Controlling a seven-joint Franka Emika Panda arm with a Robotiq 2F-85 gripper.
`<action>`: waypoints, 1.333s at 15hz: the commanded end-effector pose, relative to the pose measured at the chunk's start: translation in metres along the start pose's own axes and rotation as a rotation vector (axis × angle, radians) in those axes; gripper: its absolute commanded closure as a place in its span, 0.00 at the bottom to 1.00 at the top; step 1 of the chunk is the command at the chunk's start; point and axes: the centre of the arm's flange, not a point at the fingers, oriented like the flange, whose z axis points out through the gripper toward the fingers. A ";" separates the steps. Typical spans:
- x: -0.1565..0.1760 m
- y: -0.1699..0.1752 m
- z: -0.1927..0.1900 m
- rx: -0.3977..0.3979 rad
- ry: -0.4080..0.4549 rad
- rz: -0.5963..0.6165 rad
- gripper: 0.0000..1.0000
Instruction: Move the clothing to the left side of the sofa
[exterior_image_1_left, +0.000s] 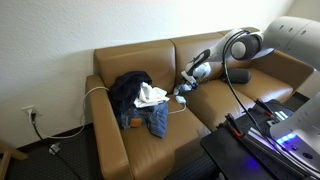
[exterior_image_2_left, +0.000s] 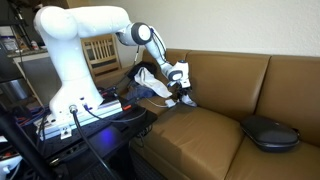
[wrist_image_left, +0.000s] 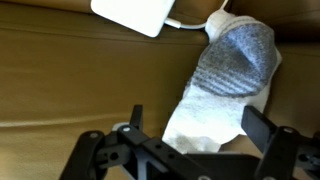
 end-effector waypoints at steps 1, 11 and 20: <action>0.012 -0.034 0.066 0.048 0.067 0.002 0.00; 0.013 -0.037 0.060 0.101 0.074 0.054 0.83; -0.003 -0.037 0.062 0.109 0.035 0.039 0.73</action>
